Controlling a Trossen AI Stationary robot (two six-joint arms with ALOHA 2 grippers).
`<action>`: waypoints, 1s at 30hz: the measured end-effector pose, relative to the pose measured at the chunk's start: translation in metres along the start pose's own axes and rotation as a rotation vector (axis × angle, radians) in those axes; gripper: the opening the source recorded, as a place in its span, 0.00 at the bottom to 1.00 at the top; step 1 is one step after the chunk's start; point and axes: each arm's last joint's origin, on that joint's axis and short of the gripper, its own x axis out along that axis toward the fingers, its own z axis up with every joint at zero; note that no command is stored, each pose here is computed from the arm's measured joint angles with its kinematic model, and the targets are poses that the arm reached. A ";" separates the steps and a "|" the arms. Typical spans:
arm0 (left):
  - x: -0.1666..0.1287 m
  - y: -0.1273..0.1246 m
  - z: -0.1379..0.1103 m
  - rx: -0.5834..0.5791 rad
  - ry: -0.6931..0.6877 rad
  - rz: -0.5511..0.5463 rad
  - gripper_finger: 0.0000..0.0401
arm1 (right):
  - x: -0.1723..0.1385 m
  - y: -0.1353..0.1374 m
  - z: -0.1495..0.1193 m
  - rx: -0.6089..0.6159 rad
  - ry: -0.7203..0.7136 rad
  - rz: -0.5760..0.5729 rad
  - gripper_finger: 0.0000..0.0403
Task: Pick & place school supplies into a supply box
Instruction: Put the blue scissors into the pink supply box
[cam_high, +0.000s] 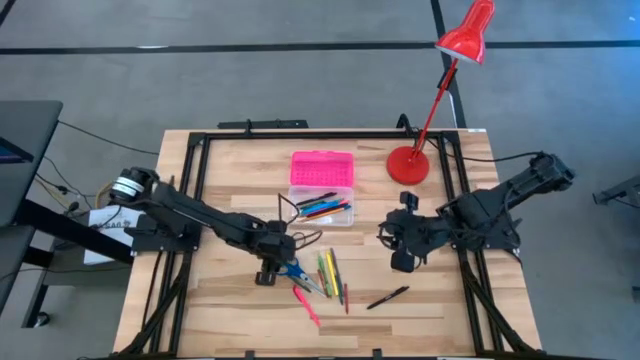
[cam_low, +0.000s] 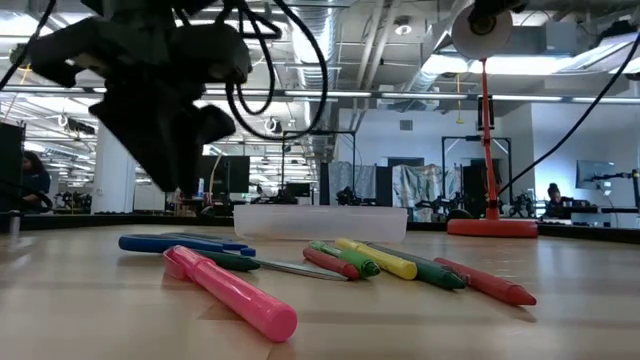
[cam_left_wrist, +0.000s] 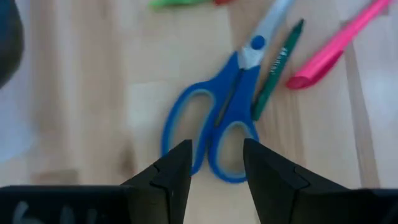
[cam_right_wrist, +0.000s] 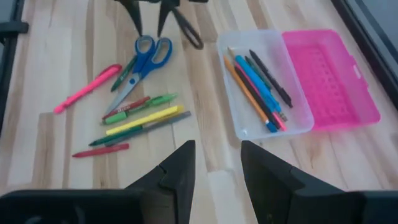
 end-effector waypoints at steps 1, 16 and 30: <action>0.004 0.000 0.000 0.008 0.010 -0.014 0.35 | -0.001 0.002 -0.002 0.005 0.004 -0.004 0.30; 0.035 -0.001 -0.002 0.067 0.067 0.005 0.35 | -0.015 0.022 -0.024 0.107 0.005 -0.058 0.30; 0.030 -0.003 0.002 0.048 0.073 -0.036 0.35 | -0.019 0.025 -0.028 0.129 -0.012 -0.085 0.30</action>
